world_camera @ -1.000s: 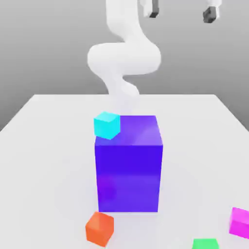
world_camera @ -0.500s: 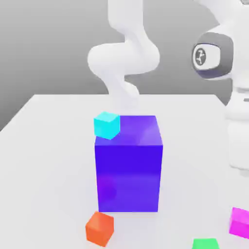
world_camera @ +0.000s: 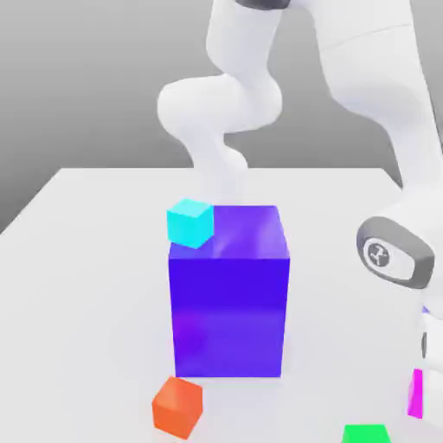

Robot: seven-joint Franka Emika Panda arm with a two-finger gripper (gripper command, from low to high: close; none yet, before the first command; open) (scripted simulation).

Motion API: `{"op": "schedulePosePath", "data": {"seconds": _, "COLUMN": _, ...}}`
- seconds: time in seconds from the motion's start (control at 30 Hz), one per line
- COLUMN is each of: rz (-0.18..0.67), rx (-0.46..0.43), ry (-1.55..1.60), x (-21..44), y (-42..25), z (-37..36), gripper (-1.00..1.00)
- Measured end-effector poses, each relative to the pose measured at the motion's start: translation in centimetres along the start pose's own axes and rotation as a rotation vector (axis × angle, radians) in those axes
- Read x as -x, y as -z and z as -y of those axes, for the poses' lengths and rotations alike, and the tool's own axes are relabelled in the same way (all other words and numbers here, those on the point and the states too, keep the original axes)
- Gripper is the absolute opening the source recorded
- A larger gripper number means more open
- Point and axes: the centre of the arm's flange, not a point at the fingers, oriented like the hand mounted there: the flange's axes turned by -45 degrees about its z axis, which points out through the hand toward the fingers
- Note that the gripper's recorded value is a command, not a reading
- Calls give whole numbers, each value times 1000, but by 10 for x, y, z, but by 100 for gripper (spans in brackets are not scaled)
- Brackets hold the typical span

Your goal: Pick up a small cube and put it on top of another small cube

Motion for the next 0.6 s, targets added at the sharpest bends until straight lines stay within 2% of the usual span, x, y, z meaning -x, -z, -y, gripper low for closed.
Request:
{"op": "schedulePosePath", "data": {"seconds": 0.07, "rz": 0, "rx": 0, "ry": 1, "x": 0, "y": 1, "z": 0, "gripper": -100}}
{"op": "schedulePosePath", "data": {"seconds": 0.2, "rz": 0, "rx": 0, "ry": 1, "x": 0, "y": 49, "z": 0, "gripper": -100}}
{"op": "schedulePosePath", "data": {"seconds": 0.37, "rz": 1, "rx": 0, "ry": -186, "x": 58, "y": 101, "z": -109, "gripper": -100}}
{"op": "schedulePosePath", "data": {"seconds": 0.47, "rz": 0, "rx": -1, "ry": -215, "x": 69, "y": 70, "z": -125, "gripper": -100}}
{"op": "schedulePosePath", "data": {"seconds": 0.5, "rz": 0, "rx": -1, "ry": -217, "x": 70, "y": 57, "z": -126, "gripper": 100}}
{"op": "schedulePosePath", "data": {"seconds": 0.6, "rz": 0, "rx": -1, "ry": -217, "x": 70, "y": 57, "z": -126, "gripper": 100}}
